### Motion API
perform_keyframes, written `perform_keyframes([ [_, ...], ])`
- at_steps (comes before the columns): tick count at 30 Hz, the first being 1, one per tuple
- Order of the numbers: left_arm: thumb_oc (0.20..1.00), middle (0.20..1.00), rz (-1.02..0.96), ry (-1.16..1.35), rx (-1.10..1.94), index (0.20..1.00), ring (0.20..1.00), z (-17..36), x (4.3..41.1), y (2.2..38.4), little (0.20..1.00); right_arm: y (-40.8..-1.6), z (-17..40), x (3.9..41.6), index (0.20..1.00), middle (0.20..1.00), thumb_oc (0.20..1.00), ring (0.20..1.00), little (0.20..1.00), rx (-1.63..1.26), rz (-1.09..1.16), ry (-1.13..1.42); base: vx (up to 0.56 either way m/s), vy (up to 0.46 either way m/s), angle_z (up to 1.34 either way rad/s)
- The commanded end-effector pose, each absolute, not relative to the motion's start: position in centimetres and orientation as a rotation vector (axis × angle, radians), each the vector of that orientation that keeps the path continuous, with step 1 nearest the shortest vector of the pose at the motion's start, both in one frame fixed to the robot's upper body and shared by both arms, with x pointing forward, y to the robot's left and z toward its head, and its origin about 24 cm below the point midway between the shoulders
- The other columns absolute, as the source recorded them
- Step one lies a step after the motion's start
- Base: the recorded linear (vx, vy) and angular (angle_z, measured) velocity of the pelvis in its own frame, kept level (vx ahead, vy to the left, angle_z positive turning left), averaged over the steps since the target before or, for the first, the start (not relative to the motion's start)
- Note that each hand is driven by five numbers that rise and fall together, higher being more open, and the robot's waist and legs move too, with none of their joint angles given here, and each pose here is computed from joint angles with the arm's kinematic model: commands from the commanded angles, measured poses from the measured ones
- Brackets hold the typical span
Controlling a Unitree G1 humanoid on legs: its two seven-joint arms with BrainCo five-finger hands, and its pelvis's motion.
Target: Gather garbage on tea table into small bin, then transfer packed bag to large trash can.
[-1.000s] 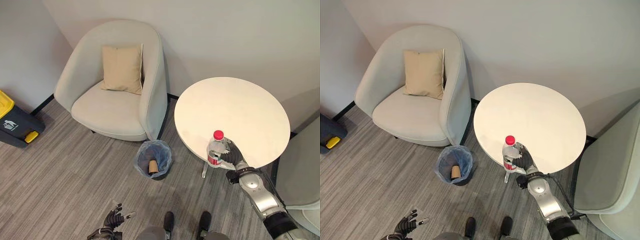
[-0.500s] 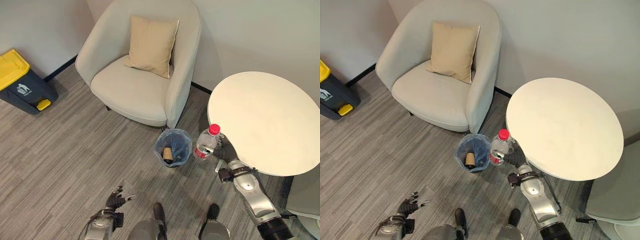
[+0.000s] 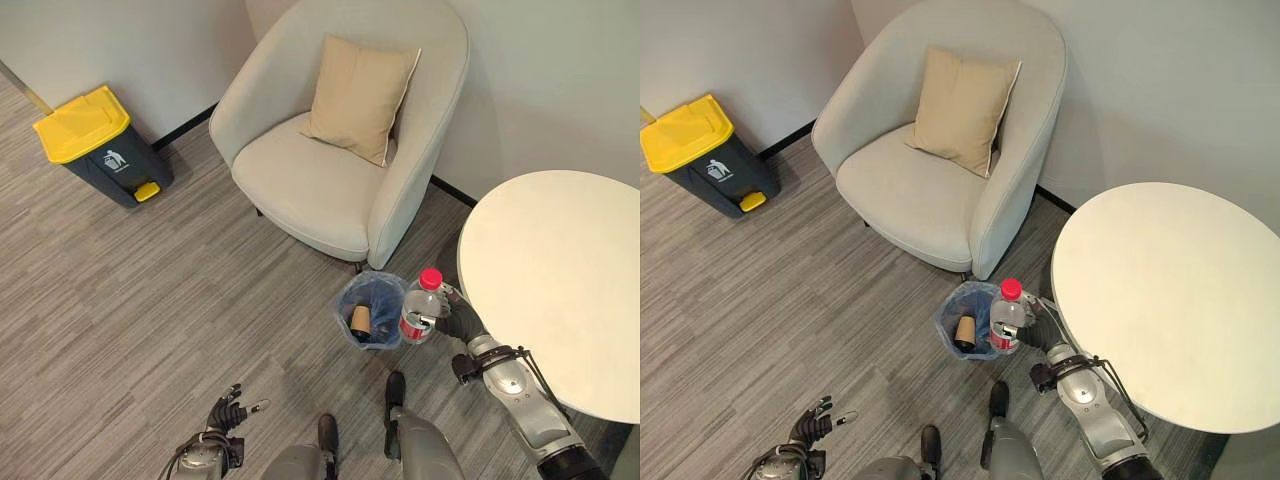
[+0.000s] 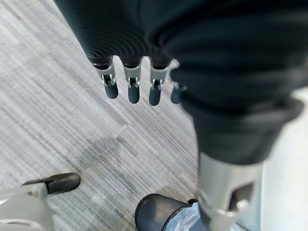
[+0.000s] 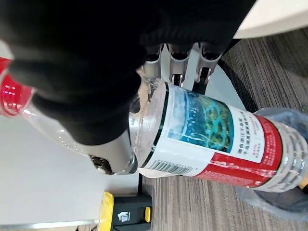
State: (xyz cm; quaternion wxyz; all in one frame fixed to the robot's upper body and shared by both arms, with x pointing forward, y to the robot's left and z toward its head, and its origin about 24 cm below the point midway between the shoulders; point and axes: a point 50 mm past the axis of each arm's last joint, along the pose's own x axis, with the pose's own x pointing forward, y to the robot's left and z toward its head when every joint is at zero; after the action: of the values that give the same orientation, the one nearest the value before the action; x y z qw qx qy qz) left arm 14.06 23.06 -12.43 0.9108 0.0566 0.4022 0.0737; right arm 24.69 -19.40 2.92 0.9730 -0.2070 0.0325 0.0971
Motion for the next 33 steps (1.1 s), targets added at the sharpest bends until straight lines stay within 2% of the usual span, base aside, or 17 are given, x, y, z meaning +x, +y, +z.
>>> perform_keyframes([
  [1,1.0,1.0,0.106,0.785,0.183,1.0,1.0,-11.6,15.2,23.6,1.0,-19.3,6.8,25.5,0.2,0.2,0.2,0.2,0.2,-0.401,0.195,-0.133,0.03,-0.126,0.42],
  [5,1.0,1.0,0.06,0.792,0.202,1.0,1.0,-11.9,15.6,22.6,1.0,-19.5,6.8,26.0,0.2,0.2,0.2,0.2,0.2,-0.432,0.2,-0.123,0.08,0.0,0.08],
  [15,1.0,1.0,0.093,0.811,0.218,1.0,1.0,-11.9,15.0,24.0,1.0,-18.6,6.7,26.5,0.2,0.2,0.2,0.2,0.2,-0.437,0.211,-0.126,0.09,0.154,-0.37],
  [23,1.0,1.0,0.119,0.69,0.242,1.0,1.0,-9.9,18.2,24.6,1.0,-16.7,8.8,28.8,0.2,0.2,0.2,0.2,0.2,-0.464,0.204,-0.227,-0.04,0.057,-0.03],
  [25,1.0,1.0,0.121,0.617,0.217,1.0,1.0,-8.9,20.1,23.6,1.0,-15.1,10.5,31.1,0.2,0.2,0.2,0.2,0.2,-0.489,0.161,-0.293,-0.17,-0.041,0.09],
  [33,1.0,1.0,0.113,0.469,0.193,1.0,1.0,-6.0,23.8,22.5,1.0,-14.0,14.8,34.7,0.2,0.2,0.2,0.2,0.2,-0.562,0.059,-0.412,-0.14,-0.057,0.2],
])
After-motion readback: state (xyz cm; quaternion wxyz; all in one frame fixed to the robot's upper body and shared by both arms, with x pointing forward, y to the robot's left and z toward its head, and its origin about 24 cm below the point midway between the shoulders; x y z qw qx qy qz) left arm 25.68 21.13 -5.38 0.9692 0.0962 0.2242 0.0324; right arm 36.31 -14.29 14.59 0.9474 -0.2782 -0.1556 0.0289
